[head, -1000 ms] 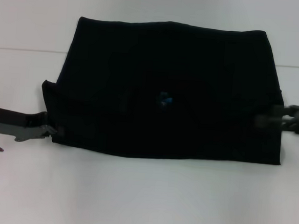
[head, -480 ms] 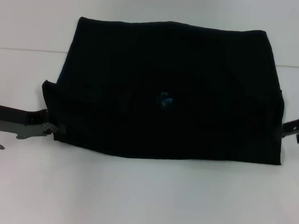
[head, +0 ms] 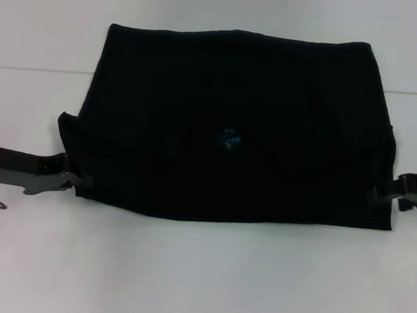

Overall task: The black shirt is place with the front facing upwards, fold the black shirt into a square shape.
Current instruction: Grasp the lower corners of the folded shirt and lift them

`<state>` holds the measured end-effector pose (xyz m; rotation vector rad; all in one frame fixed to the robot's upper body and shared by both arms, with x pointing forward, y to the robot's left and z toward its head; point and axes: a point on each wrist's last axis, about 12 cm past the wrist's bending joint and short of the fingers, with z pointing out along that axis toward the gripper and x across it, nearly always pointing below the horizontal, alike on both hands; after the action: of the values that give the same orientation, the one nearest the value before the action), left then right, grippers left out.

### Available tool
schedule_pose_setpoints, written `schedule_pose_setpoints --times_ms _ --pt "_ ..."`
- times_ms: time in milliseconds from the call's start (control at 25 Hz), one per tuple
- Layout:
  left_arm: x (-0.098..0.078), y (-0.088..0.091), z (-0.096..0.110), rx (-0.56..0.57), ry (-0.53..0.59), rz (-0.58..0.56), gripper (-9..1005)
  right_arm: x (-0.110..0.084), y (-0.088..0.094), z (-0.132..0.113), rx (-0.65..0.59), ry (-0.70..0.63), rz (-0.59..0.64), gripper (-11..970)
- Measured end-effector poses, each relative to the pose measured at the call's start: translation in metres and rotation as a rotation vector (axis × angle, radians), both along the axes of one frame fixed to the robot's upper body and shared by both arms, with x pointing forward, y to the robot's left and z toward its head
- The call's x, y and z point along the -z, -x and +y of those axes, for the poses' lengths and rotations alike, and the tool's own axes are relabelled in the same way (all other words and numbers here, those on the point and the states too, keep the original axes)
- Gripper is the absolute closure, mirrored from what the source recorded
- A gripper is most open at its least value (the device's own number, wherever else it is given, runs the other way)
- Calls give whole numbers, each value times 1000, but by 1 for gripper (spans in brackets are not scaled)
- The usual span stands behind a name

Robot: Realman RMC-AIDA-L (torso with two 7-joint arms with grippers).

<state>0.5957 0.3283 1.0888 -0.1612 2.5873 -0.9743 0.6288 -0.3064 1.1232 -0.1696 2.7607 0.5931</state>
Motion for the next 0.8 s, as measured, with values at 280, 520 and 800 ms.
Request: schedule_pose_setpoints --times_ms 280,520,800 --pt "0 1 1 -5 2 -7 965 11 0 17 -35 -5 3 159" --pt "0 1 0 -4 4 -6 965 13 0 20 -33 -6 12 195" --pt "0 2 2 -7 6 -5 964 12 0 17 -28 -1 0 257"
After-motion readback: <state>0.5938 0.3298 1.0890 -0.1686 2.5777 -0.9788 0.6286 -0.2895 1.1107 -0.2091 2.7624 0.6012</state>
